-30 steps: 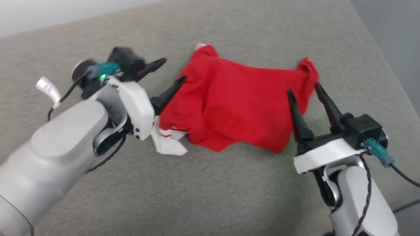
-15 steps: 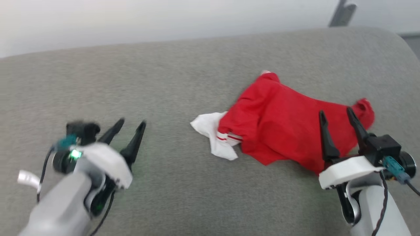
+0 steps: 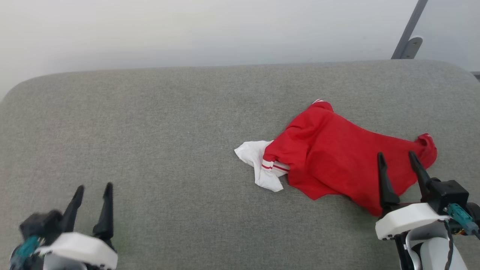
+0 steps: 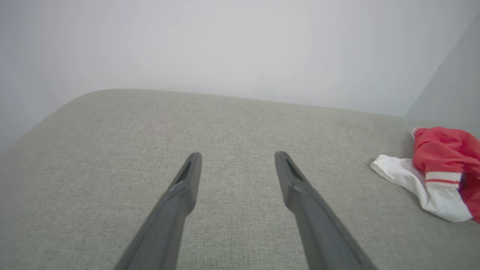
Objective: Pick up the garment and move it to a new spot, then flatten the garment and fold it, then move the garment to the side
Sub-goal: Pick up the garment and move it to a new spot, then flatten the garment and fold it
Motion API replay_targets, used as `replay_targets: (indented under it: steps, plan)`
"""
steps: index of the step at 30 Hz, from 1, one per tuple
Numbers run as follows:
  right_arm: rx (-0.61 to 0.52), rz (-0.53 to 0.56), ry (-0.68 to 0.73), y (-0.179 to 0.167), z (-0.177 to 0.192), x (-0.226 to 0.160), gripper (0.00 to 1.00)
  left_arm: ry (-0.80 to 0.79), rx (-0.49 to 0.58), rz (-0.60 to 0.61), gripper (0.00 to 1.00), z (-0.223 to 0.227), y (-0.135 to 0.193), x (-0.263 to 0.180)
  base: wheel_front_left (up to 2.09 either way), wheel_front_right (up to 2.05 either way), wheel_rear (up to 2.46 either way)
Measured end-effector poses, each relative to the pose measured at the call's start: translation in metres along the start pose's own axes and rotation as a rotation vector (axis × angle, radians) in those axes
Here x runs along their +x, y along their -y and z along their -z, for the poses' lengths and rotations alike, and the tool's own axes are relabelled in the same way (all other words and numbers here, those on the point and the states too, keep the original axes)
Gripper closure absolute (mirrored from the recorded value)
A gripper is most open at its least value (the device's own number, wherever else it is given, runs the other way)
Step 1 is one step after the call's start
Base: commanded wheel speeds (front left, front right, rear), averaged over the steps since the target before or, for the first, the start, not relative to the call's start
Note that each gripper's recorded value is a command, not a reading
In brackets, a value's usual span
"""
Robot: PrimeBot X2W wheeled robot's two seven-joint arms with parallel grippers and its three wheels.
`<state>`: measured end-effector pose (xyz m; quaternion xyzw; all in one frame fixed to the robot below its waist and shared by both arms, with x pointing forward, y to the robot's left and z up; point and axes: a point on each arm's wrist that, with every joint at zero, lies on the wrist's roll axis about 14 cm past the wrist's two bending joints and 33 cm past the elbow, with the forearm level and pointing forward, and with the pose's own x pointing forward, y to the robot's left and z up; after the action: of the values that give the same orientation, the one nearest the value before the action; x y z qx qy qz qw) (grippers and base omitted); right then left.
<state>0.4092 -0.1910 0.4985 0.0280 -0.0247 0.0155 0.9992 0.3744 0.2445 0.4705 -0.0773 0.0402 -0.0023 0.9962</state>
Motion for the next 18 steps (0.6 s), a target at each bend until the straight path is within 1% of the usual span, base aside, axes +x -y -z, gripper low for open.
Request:
replay_targets:
  steps: [2, 4, 7, 11, 18]
  plan:
    - [0.001, 0.008, 0.008, 0.003, -0.003, -0.003, 0.0, 0.022, 0.0, -0.021, 0.0, -0.002, -0.002, -0.008, 0.0, 0.0, 0.0]
    - [0.004, 0.018, 0.025, 0.006, -0.008, -0.005, 0.0, 0.04, 0.051, -0.016, 0.0, -0.006, 0.0, -0.014, 0.0, 0.0, 0.0]
    - [0.003, 0.022, 0.049, 0.007, -0.016, -0.006, 0.0, 0.08, 0.068, -0.026, 0.0, -0.015, 0.001, -0.017, 0.0, 0.0, 0.0]
    - [0.003, 0.024, 0.059, 0.008, -0.019, -0.006, 0.0, 0.102, 0.057, -0.021, 0.0, -0.019, 0.005, -0.017, 0.0, 0.0, 0.0]
    - [0.003, 0.022, 0.049, 0.007, -0.016, -0.007, 0.0, 0.099, 0.069, -0.01, 0.0, -0.016, 0.01, -0.016, 0.0, 0.0, 0.0]
